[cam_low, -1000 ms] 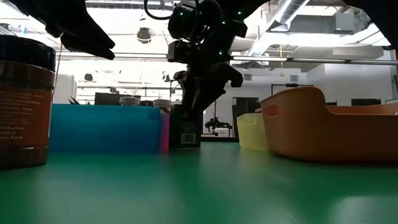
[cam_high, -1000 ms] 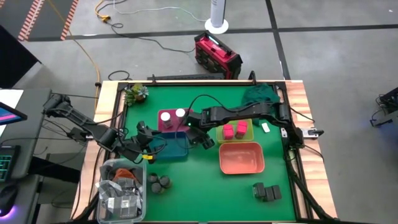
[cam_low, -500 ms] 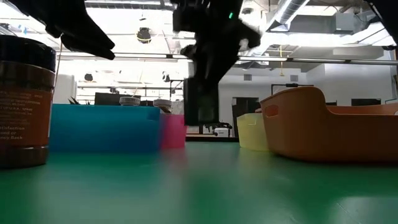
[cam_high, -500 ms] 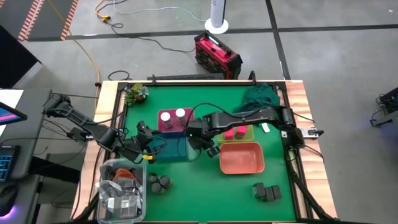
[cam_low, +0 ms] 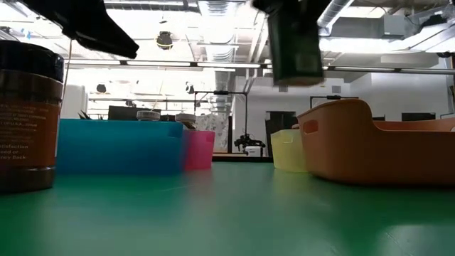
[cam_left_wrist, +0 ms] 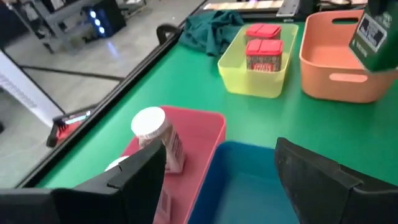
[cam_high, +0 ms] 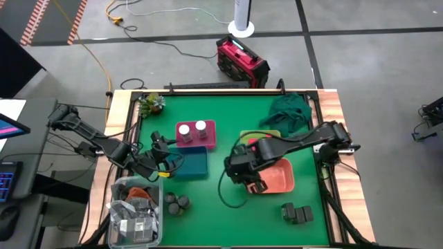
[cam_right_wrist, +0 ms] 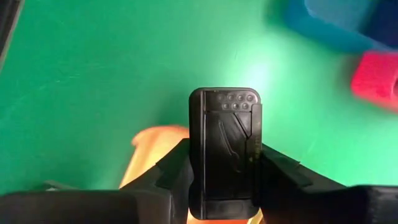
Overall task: Sort spices by type
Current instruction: Put the top black seasoning can into the orange bin
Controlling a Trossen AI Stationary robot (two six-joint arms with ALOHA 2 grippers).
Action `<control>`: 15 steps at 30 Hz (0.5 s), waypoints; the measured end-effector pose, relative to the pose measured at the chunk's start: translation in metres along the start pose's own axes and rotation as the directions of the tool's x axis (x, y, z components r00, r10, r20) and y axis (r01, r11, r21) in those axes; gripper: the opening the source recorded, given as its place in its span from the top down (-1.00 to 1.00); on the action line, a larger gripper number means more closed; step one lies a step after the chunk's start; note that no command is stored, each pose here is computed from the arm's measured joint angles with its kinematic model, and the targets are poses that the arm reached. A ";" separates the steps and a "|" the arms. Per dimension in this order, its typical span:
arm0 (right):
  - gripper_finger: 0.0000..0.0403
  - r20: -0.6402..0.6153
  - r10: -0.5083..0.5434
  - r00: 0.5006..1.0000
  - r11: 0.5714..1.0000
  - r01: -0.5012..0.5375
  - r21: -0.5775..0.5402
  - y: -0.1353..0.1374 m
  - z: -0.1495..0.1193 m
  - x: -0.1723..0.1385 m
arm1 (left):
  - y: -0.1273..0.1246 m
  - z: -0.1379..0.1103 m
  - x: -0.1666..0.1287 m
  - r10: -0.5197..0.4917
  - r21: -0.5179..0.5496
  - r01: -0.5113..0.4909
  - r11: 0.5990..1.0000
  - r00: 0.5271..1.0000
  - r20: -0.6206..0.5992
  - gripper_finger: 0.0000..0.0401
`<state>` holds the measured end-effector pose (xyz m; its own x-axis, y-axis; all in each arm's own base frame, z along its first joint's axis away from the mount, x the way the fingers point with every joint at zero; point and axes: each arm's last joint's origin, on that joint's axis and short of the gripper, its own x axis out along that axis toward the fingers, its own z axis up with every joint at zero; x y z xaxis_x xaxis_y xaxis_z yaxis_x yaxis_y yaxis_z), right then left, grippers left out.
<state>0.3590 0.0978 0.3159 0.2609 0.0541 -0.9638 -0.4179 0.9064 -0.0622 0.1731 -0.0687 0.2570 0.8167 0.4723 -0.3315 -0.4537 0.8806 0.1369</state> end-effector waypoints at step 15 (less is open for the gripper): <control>0.16 -0.146 -0.088 0.985 0.842 0.152 0.518 0.010 -0.069 0.012 | -0.003 0.008 0.000 -0.020 0.063 0.016 0.998 0.998 0.058 -0.41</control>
<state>0.2978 0.0780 0.2853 0.1670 -0.0874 -0.9821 0.1385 0.9883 -0.0644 0.1772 -0.0710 0.2646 0.8450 0.4559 -0.2794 -0.4166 0.8889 0.1904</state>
